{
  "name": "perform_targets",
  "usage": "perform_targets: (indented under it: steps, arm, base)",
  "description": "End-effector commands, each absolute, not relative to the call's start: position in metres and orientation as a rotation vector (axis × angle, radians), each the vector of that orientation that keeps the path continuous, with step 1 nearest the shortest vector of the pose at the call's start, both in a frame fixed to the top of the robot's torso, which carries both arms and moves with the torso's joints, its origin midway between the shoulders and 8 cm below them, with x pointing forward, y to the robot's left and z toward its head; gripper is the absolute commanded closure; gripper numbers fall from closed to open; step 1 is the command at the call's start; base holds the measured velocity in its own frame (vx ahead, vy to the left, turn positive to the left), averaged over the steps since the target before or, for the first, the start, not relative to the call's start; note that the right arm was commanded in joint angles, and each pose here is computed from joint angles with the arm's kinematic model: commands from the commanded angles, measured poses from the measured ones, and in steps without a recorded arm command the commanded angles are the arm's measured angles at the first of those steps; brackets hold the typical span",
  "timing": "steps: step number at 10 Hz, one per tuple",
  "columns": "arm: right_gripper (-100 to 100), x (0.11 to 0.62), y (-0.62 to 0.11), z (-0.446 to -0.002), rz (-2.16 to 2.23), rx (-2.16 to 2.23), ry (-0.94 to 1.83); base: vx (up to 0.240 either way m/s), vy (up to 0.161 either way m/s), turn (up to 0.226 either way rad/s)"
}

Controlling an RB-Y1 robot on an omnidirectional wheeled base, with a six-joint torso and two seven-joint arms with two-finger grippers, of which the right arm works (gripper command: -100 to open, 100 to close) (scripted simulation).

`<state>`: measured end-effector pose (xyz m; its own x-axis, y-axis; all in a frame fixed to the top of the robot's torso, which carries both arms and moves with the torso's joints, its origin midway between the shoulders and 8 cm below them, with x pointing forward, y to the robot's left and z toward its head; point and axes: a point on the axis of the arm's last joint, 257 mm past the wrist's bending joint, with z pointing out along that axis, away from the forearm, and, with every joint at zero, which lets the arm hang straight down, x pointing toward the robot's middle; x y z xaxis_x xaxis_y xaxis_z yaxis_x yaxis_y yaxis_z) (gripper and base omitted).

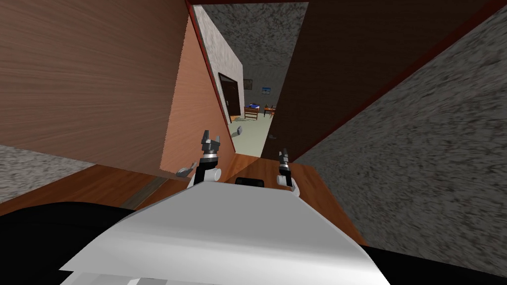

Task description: Pull the door open

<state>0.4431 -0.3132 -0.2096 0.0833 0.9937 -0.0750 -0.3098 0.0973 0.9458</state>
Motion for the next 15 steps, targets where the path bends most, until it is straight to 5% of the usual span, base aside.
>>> perform_targets:
  steps: [1, 15]
  arm:
    - [-100, 0.444, -0.316, -0.221, 1.224, 0.96, 0.972]
    - [-100, 0.445, -0.354, -0.321, 1.156, 1.138, 1.042]
  base:
    - [0.056, -0.004, 0.024]
    - [0.098, -0.006, 0.044]
